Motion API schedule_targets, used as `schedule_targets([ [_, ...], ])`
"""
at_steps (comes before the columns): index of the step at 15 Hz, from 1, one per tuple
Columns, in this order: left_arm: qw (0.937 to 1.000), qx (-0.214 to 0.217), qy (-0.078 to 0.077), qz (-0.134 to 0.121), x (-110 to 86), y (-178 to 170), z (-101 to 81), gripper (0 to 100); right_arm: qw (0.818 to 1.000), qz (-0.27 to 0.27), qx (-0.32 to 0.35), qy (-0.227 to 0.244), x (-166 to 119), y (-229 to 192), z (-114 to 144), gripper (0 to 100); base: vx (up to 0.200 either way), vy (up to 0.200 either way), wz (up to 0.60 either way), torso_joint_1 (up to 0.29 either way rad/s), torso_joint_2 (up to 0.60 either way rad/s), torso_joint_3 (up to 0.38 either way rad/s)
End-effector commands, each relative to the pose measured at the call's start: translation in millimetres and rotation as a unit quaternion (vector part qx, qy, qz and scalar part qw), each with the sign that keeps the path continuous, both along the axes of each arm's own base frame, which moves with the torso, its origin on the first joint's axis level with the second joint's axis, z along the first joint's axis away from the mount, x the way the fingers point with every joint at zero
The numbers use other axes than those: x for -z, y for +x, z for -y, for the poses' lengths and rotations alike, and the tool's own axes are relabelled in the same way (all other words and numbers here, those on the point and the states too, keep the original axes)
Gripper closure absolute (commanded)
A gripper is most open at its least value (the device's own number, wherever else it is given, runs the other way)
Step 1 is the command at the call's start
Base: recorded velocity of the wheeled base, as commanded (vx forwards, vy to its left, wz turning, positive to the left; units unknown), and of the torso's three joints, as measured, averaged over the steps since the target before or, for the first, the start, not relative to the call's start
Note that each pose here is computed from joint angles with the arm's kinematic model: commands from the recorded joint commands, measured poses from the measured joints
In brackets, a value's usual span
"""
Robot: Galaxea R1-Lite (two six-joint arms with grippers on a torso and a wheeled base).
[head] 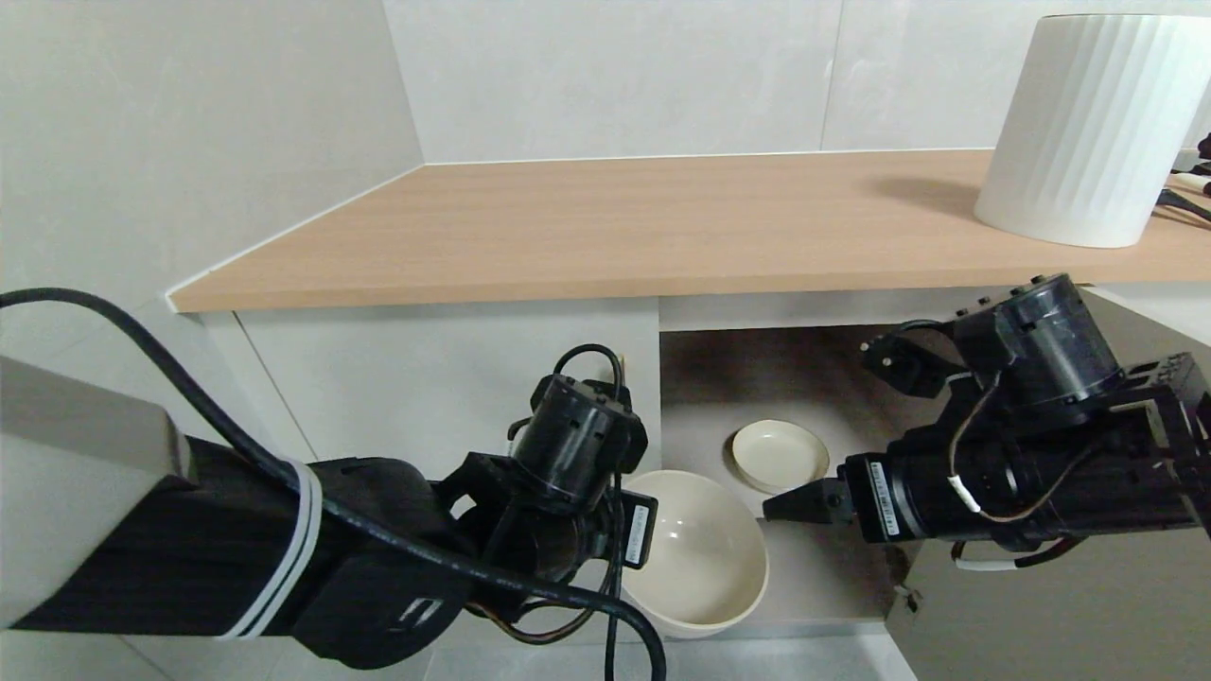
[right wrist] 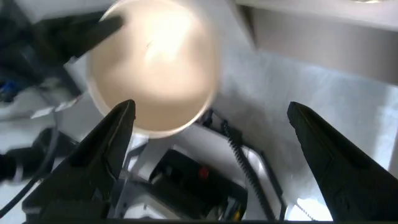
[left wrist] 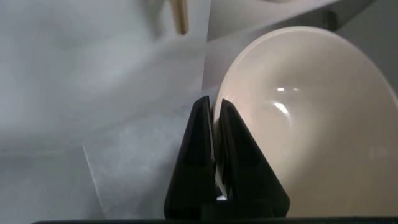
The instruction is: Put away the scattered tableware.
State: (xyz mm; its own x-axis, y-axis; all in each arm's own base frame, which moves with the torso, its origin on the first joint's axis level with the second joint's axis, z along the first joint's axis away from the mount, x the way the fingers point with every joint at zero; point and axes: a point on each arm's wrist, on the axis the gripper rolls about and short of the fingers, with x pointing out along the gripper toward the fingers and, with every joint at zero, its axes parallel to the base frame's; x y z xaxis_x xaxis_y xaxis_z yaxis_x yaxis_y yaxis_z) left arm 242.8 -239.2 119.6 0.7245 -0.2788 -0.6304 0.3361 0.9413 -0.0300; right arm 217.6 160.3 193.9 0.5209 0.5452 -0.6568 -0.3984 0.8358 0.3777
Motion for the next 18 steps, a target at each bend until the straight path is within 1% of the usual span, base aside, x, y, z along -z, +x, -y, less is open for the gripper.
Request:
schedule_targets([
  [1,1.0000,-0.001,0.009,-0.002,5.4,-1,3.2,100,0.999,-0.025,-0.009,-0.021,18,6,-12,0,0.000,0.000,0.00,0.000,0.00,0.000],
  [6,0.9998,-0.003,-0.006,0.018,-12.3,-7,-0.4,100,0.996,-0.058,0.021,-0.069,54,29,-28,0,0.000,0.000,0.00,0.000,0.00,0.000],
  [7,0.9998,-0.004,-0.006,0.019,-12.0,-7,-0.5,100,0.995,-0.063,0.024,-0.078,60,33,-31,0,0.000,0.000,0.00,0.000,0.00,0.000],
  [9,0.9998,-0.003,-0.005,0.017,-11.0,-6,-0.2,100,0.994,-0.067,0.029,-0.079,65,36,-33,0,0.000,0.000,0.00,0.000,0.00,0.000],
  [12,0.9999,-0.001,-0.001,0.013,-7.1,-6,2.2,100,0.995,-0.060,0.034,-0.067,65,38,-35,0,0.000,0.000,0.00,0.000,0.00,0.000],
  [13,0.9999,0.000,0.000,0.013,-6.2,-6,2.9,100,0.996,-0.058,0.037,-0.061,64,39,-36,100,0.000,0.000,0.00,0.000,0.00,0.000],
  [15,1.0000,0.000,0.004,0.009,-2.6,-6,3.9,100,0.997,-0.051,0.043,-0.047,63,41,-38,100,0.000,0.000,0.00,0.000,0.00,0.000],
  [18,1.0000,0.001,0.006,0.007,0.1,-5,5.3,100,0.997,-0.056,0.035,-0.049,67,39,-44,100,0.000,0.000,0.00,0.000,0.00,0.000],
])
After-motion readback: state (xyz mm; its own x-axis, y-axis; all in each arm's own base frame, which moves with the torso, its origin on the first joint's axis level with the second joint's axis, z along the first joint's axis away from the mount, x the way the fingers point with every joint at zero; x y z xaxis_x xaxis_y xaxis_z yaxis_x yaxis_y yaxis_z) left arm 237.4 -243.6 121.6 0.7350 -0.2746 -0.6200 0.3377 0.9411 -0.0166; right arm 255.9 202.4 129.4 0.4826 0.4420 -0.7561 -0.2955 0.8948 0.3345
